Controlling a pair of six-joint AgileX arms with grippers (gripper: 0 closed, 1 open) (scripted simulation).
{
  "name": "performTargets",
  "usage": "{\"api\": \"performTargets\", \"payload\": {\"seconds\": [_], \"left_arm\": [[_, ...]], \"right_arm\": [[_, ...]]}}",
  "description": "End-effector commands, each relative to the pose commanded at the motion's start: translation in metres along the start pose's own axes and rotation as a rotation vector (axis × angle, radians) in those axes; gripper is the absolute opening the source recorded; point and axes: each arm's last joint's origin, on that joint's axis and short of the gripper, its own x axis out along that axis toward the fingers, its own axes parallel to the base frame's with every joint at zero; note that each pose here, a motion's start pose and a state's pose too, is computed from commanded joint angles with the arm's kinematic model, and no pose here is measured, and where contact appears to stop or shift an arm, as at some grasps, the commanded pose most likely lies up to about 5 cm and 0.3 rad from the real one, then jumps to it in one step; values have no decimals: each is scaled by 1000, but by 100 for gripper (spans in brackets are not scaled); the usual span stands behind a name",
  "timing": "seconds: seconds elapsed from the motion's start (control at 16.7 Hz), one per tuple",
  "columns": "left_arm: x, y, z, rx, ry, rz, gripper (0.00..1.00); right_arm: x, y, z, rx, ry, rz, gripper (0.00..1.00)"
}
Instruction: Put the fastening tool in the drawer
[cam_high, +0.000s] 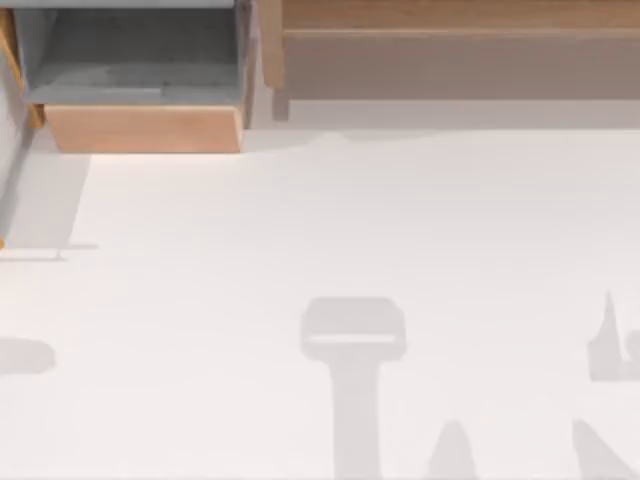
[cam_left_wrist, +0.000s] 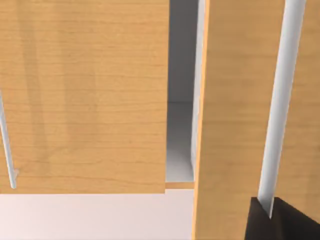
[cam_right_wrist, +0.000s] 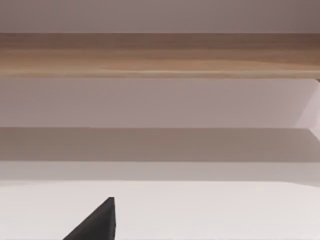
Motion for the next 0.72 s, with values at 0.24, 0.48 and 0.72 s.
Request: {"api": "performTargets", "payload": {"seconds": [0.24,0.48,0.72], "left_arm": [[-5,2,-1,3,3,7,0],[-5,2,-1,3,3,7,23],[-5,2,-1,3,3,7,53]], "right_arm": [[0,0,0,0,0,0,100],[0,0,0,0,0,0,100],[0,0,0,0,0,0,100]]}}
